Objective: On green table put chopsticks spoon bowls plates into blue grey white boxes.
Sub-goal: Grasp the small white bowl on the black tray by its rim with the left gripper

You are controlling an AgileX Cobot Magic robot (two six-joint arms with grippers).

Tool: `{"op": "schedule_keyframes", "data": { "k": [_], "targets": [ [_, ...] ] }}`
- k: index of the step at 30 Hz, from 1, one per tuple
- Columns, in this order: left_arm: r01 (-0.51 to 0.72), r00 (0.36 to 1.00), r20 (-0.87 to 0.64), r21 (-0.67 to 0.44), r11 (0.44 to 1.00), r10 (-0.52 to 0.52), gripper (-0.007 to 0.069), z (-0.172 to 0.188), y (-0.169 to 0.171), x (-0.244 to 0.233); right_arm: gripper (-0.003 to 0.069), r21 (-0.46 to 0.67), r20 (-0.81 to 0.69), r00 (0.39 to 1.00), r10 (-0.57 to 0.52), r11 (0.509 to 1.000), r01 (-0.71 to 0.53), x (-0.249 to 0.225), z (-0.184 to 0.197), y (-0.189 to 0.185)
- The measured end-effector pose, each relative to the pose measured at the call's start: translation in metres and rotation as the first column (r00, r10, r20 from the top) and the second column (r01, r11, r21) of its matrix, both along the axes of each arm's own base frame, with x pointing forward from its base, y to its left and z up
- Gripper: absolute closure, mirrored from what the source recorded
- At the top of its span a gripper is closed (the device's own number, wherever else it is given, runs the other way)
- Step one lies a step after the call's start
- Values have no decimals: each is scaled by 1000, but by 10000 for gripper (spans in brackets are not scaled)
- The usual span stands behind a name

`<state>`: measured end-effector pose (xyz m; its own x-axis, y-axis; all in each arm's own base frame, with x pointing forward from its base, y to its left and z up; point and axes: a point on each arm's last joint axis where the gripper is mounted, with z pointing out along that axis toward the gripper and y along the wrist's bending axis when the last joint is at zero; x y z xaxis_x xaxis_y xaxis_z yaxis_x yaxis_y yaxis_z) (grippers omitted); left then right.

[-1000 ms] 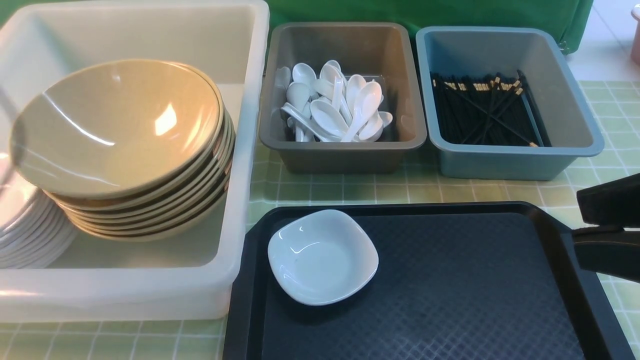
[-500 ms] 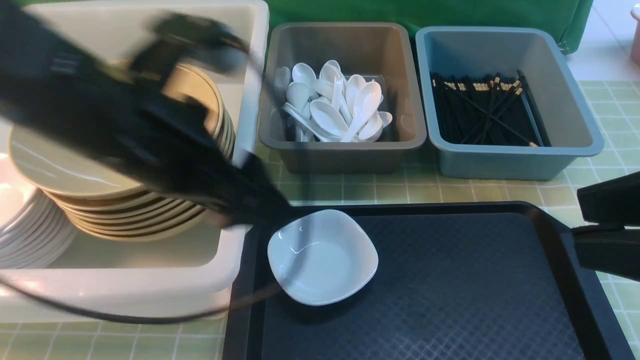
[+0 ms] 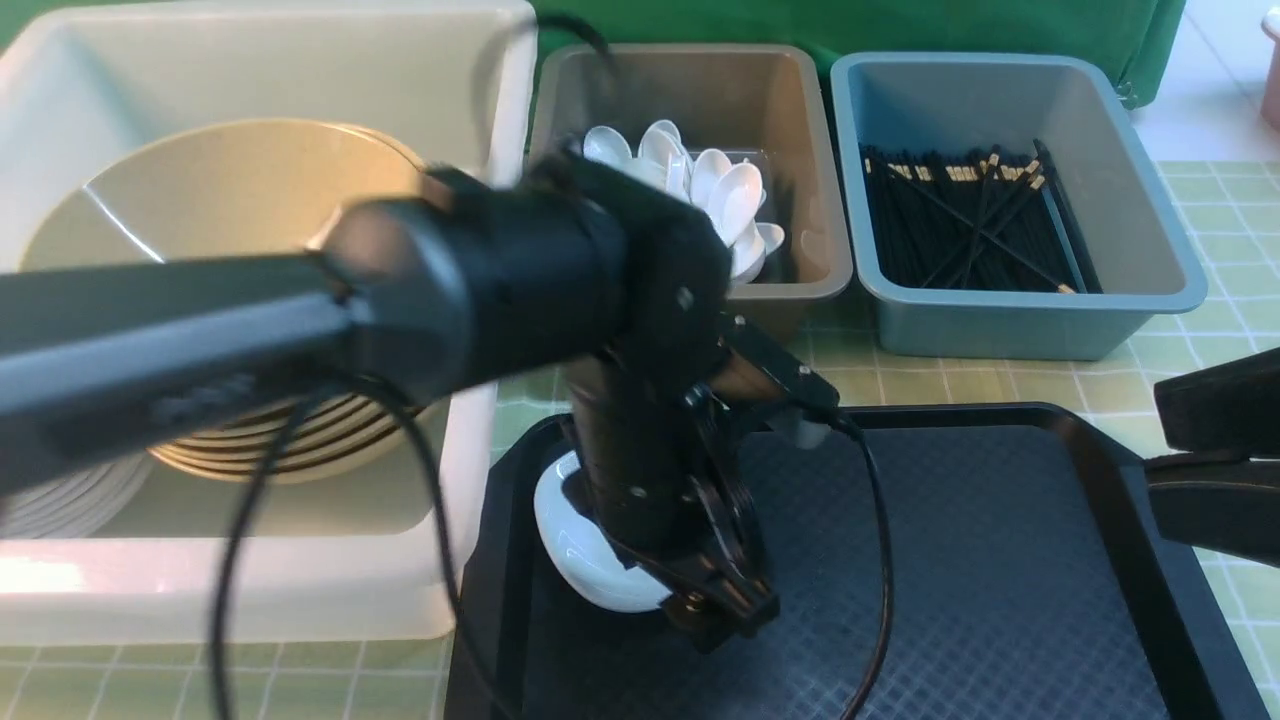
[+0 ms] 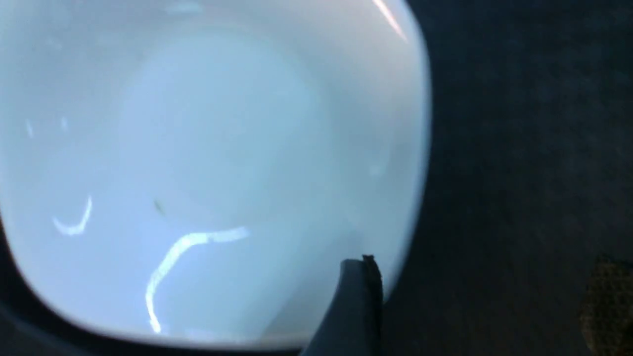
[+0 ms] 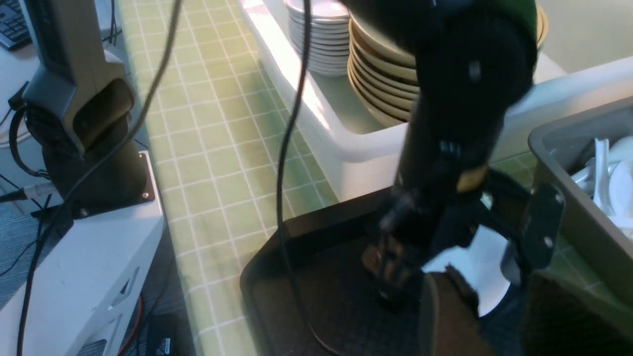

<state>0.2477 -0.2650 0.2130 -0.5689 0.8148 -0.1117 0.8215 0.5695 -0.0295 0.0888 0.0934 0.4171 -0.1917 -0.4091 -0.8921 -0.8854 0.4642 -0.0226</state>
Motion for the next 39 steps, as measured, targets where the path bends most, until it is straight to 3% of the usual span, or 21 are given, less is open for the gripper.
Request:
{"op": "schedule_keyframes", "data": {
  "k": [15, 19, 22, 24, 31, 36, 39],
  "targets": [
    [-11, 998, 68, 30, 999, 9, 113, -43, -12, 21, 424, 10, -19, 1000, -10, 1000, 10, 0, 0, 0],
    [10, 997, 70, 50, 999, -13, 232, -44, -10, 21, 424, 10, -19, 1000, -10, 1000, 10, 0, 0, 0],
    [28, 998, 62, 50, 998, -31, 435, -44, -11, 21, 424, 10, -19, 1000, -10, 1000, 10, 0, 0, 0],
    [35, 997, 71, 48, 998, -38, 485, -42, -12, 21, 424, 10, -19, 1000, -10, 1000, 10, 0, 0, 0],
    [61, 996, 62, -18, 998, -60, 508, -22, -12, 14, 424, 11, -17, 1000, -11, 1000, 11, 0, 0, 0],
    [77, 992, 106, -90, 993, -67, 611, 12, -10, 3, 423, 11, -17, 1000, -11, 1000, 11, 0, 0, 0],
    [83, 987, 147, -120, 989, -65, 610, 33, -4, -2, 423, 11, -18, 1000, -10, 1000, 11, 0, 0, 0]
  ]
}}
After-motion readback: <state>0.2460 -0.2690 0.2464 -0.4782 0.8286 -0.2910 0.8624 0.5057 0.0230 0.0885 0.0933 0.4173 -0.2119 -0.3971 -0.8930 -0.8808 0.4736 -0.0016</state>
